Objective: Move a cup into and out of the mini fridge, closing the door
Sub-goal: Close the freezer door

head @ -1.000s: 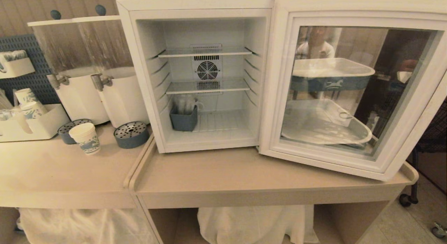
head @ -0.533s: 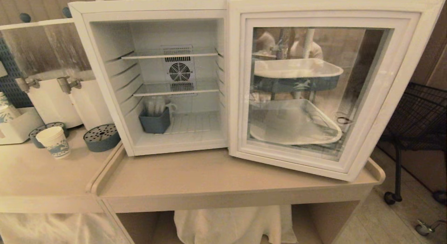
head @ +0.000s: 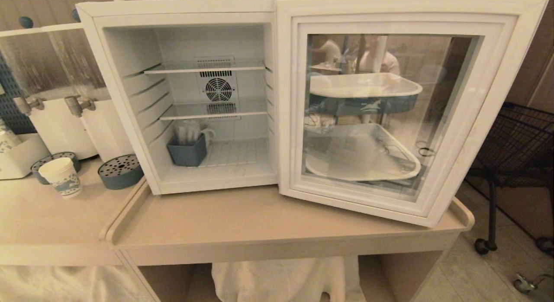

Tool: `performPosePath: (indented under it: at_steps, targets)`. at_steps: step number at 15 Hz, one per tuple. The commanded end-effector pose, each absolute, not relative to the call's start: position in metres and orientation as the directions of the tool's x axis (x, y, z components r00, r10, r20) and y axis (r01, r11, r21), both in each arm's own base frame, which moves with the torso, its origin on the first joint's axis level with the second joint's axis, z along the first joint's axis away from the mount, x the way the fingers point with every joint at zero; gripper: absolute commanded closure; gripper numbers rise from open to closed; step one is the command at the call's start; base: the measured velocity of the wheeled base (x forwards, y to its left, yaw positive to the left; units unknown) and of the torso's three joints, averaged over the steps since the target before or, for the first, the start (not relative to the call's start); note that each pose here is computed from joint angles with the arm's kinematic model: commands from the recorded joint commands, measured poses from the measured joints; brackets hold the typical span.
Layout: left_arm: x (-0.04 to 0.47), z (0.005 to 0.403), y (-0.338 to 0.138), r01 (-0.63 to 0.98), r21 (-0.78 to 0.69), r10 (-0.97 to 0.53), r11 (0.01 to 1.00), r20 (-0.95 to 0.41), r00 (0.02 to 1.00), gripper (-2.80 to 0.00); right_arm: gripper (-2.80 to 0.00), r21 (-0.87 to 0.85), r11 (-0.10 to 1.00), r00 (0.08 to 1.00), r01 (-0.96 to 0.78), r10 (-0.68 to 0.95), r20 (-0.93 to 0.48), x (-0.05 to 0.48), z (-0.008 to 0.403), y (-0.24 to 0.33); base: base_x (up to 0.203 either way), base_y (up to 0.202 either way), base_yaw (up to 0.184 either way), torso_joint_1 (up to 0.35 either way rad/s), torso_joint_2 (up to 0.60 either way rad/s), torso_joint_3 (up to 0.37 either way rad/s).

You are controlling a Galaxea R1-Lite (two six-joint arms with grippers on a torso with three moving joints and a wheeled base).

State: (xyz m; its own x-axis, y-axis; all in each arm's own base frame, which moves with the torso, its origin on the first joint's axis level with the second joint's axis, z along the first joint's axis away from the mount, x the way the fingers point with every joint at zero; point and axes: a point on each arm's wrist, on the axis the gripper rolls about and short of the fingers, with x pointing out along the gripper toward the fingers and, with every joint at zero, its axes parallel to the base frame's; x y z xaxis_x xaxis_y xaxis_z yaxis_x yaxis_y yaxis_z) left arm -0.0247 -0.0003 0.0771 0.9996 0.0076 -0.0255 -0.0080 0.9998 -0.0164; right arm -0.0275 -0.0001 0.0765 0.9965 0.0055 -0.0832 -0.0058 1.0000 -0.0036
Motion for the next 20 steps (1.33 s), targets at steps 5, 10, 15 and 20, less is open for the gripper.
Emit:
performPosePath:
  at_steps: [5, 10, 15, 20]
  targets:
    - [-0.025, 0.077, 0.000, -0.008, -0.015, 0.008, 1.000, -0.028, 1.000, 0.00, 0.00, -0.004, 1.000, 0.996, -0.005, 0.005, -0.084, -0.028, 0.076, 0.000, 0.000, 0.000, 0.000, 0.000, 0.00, 0.000]
    - [-0.025, 0.077, 0.000, -0.008, -0.015, 0.008, 1.000, -0.028, 1.000, 0.00, -2.80, 0.005, 1.000, 0.997, 0.002, -0.002, -0.083, -0.028, 0.077, 0.000, 0.000, 0.000, 0.000, 0.000, 0.00, 0.000]
    - [-0.025, 0.077, 0.000, -0.008, -0.012, 0.008, 1.000, -0.028, 1.000, 0.00, -2.80, 0.004, 1.000, 0.999, 0.005, -0.005, 0.048, -0.043, 0.119, 0.000, 0.000, 0.000, 0.000, 0.000, 0.00, 0.000]
    - [-0.025, 0.077, 0.000, -0.008, -0.018, 0.008, 1.000, -0.028, 1.000, 0.00, -2.80, 0.016, 0.998, 0.997, 0.065, -0.065, 0.028, -0.025, 0.229, -0.002, 0.000, 0.000, 0.000, 0.000, 0.00, 0.000]
